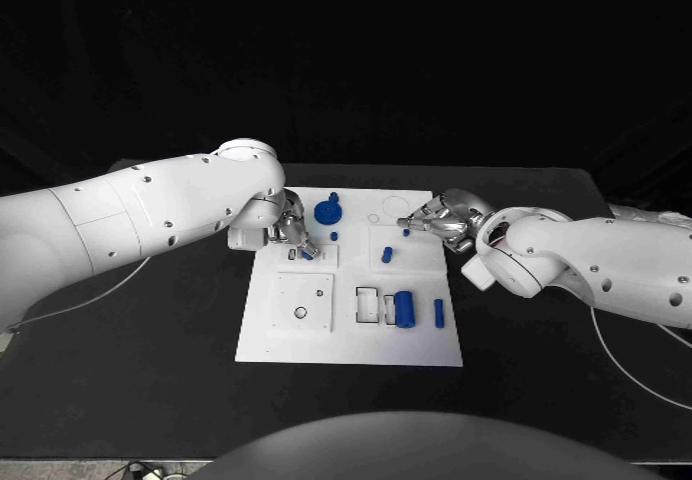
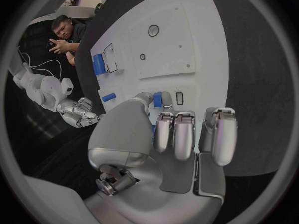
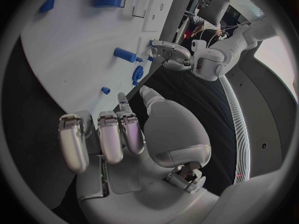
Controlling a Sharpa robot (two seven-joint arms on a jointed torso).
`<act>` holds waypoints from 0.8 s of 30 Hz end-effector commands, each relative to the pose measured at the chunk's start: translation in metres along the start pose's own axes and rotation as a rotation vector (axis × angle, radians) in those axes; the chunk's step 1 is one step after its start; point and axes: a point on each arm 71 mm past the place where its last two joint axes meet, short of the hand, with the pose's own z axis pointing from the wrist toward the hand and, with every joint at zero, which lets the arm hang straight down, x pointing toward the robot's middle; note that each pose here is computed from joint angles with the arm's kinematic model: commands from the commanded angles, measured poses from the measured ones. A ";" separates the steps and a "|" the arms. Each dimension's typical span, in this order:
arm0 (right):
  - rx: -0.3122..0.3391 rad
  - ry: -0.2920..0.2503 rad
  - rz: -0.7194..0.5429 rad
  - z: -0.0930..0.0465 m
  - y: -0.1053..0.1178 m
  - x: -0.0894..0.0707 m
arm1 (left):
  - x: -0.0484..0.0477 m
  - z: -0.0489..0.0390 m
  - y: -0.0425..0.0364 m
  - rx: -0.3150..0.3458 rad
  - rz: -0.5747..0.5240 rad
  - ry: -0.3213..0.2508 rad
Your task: Assemble the parts on the task board
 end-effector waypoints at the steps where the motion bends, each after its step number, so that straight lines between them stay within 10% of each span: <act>1: -0.007 0.004 -0.008 0.000 0.000 0.001 | 0.0015 -0.0001 0.0021 -0.051 0.005 0.015; 24: -0.005 0.003 -0.007 0.000 0.000 0.001 | 0.0001 -0.0001 0.0025 -0.036 -0.017 -0.010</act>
